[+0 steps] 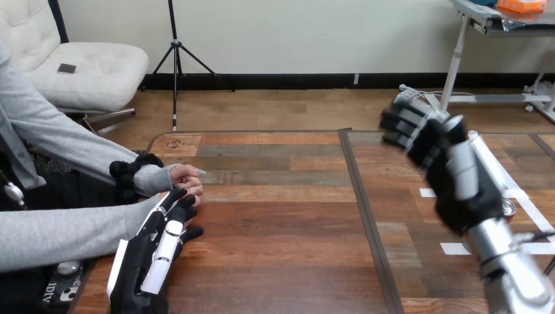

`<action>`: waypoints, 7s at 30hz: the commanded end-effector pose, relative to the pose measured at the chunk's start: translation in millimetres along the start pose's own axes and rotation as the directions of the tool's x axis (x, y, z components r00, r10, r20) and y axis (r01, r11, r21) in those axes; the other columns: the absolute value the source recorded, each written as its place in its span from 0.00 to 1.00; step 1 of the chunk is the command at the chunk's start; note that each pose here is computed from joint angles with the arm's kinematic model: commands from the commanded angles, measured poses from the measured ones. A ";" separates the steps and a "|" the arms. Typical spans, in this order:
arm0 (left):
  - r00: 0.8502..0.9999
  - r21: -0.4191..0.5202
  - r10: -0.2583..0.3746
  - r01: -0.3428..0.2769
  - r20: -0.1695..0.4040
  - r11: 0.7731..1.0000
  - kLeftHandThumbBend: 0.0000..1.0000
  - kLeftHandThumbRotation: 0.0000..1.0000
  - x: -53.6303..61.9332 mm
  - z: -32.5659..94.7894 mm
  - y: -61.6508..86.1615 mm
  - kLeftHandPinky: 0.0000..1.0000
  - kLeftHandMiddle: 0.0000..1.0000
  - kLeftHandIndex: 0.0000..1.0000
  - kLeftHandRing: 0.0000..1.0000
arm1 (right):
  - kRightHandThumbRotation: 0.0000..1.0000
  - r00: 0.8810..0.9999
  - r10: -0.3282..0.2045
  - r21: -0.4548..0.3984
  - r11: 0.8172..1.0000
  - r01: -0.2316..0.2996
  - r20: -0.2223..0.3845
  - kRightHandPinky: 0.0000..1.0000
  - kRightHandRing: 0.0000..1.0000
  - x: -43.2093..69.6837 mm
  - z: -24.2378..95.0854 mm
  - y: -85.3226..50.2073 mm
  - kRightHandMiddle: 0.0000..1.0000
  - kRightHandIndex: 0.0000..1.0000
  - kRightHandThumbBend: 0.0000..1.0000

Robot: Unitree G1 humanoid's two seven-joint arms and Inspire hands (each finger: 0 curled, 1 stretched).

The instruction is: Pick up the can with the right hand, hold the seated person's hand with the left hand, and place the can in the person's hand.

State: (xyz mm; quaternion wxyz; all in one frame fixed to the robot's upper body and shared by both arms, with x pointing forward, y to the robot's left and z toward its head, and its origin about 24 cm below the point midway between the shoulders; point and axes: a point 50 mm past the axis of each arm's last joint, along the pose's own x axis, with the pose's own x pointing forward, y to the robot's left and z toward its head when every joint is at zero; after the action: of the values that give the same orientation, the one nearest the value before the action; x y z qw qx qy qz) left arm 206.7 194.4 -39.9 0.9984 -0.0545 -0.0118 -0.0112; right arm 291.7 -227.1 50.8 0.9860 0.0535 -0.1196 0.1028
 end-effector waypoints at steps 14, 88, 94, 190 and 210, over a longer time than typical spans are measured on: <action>0.992 0.011 -0.041 0.040 0.116 0.999 0.49 0.72 21.0 20.9 -8.5 0.76 0.84 0.85 0.86 | 0.90 0.972 -0.036 -0.051 0.997 0.049 0.231 0.70 0.78 35.9 57.3 -21.1 0.78 0.78 0.83; 0.993 0.016 -0.051 0.050 0.107 0.999 0.43 0.67 19.3 20.0 -5.5 0.75 0.83 0.85 0.84 | 0.85 0.869 -0.488 -0.095 0.864 0.495 0.085 0.89 0.90 30.4 71.3 -118.2 0.88 0.88 1.00; 0.993 0.021 -0.051 0.049 0.105 0.999 0.42 0.67 19.2 20.2 -5.3 0.75 0.82 0.85 0.84 | 0.70 0.860 -0.507 -0.091 0.855 0.510 0.054 0.84 0.89 27.6 64.7 -119.0 0.88 0.88 0.97; 0.993 0.021 -0.057 0.055 0.101 0.998 0.41 0.64 19.8 20.2 -4.1 0.74 0.82 0.84 0.84 | 0.24 0.810 -0.468 -0.245 0.882 0.403 -0.352 0.97 0.97 0.2 -23.3 -84.3 0.95 0.96 1.00; 0.993 0.019 -0.055 0.054 0.105 0.998 0.40 0.63 19.0 20.3 -3.5 0.74 0.82 0.84 0.84 | 0.23 0.794 -0.471 -0.243 0.881 0.405 -0.383 0.98 0.98 -6.0 -32.3 -80.5 0.97 0.97 1.00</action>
State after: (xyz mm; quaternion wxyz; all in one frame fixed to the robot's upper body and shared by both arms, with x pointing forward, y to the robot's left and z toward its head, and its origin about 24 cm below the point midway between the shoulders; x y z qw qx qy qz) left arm 206.9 193.9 -39.1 0.9981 -0.0542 -0.0146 -0.0257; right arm 305.7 -307.8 9.4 0.9841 -0.0264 0.1166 -0.1313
